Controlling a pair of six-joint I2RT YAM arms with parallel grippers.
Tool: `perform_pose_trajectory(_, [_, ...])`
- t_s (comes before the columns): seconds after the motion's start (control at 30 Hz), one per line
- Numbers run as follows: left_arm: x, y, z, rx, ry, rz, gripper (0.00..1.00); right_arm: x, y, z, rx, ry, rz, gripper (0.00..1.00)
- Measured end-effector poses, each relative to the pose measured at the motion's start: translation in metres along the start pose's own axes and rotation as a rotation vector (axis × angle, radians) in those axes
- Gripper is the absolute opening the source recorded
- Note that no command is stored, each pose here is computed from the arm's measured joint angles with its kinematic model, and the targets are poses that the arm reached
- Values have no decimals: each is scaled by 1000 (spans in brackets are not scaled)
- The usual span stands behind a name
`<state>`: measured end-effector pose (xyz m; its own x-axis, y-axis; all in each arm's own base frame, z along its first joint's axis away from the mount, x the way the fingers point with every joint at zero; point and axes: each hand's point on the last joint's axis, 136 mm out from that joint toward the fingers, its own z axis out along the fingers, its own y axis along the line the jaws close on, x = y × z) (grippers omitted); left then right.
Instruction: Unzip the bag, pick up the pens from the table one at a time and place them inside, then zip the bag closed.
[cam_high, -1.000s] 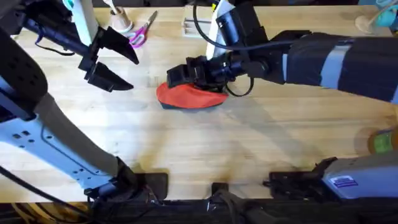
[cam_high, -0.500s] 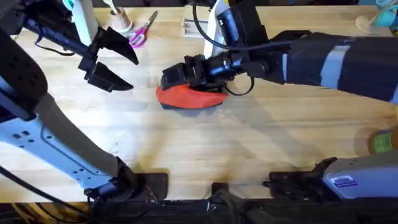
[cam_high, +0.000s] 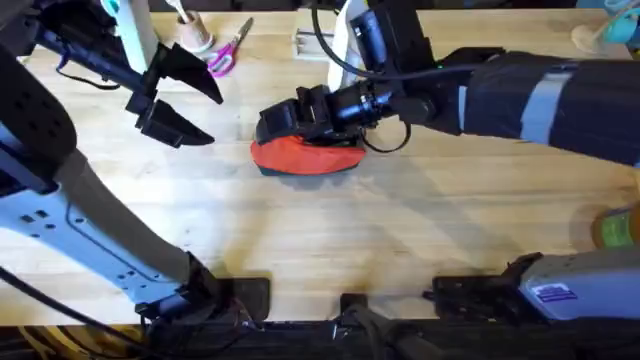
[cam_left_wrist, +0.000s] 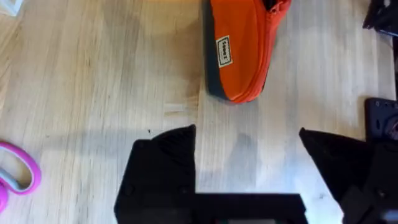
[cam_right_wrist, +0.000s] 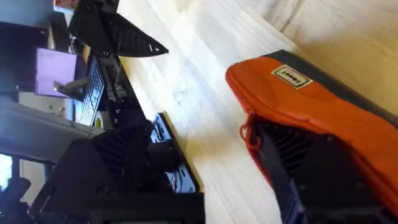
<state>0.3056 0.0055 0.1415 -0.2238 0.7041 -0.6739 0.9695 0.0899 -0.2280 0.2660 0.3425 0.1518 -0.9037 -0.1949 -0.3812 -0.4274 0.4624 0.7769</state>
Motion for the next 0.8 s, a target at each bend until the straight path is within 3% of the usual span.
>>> perform_pose_trajectory(0.8, [0, 0, 0, 1, 3, -30, 993, -4, 19, -11, -36, -21, -35, 994])
